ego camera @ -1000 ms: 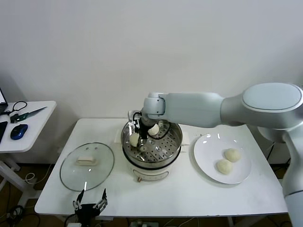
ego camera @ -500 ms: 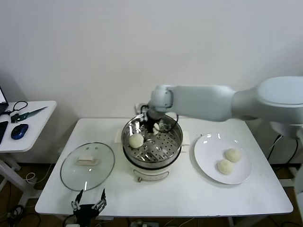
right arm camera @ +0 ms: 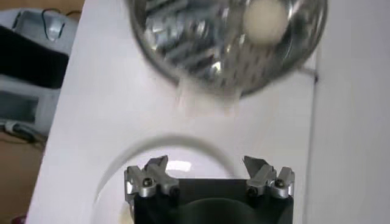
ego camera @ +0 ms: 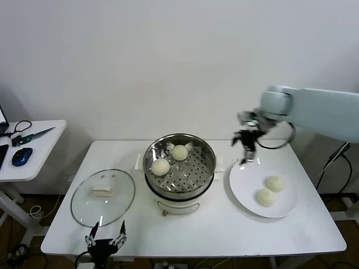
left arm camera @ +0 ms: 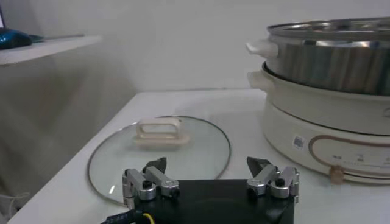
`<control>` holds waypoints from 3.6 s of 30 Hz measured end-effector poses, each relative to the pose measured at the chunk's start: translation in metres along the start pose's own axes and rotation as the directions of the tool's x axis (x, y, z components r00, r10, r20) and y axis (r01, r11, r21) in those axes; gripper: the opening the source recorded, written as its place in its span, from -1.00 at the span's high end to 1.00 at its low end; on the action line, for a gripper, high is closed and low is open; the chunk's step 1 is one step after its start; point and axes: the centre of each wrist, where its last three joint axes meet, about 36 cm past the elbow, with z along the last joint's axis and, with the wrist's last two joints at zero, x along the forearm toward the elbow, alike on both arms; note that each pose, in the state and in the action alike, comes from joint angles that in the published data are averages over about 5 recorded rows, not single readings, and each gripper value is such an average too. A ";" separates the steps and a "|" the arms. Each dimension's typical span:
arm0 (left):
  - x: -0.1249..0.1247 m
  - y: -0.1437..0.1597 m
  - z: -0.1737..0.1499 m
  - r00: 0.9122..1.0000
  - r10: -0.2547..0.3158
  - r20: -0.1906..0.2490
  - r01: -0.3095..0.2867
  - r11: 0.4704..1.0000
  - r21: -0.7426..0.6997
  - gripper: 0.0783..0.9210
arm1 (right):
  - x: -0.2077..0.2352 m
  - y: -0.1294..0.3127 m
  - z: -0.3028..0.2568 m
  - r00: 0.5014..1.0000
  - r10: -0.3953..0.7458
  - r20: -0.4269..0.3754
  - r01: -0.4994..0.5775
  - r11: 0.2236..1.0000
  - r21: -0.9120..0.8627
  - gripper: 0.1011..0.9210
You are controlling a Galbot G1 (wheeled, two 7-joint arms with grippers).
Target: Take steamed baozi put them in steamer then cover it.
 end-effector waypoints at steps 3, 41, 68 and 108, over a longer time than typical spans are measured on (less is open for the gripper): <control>0.001 -0.001 0.001 1.000 0.000 -0.003 0.000 1.000 0.001 -0.77 | -0.016 0.016 0.030 1.000 -0.009 -0.014 0.009 1.000 -0.027 -0.76; 0.003 -0.002 0.007 1.000 -0.002 -0.015 0.002 1.000 -0.007 -0.77 | -0.152 0.068 0.080 0.996 -0.019 -0.091 0.009 0.994 -0.109 -0.67; 0.007 -0.005 0.005 1.000 0.002 -0.012 -0.002 1.000 -0.023 -0.77 | -0.005 -0.027 -0.006 0.999 0.050 -0.012 -0.045 0.960 0.277 -0.41; 0.012 0.004 -0.003 0.999 -0.031 0.019 0.032 0.999 -0.028 -0.77 | -0.070 0.005 -0.329 0.997 -0.045 -0.069 0.071 0.045 0.996 -0.41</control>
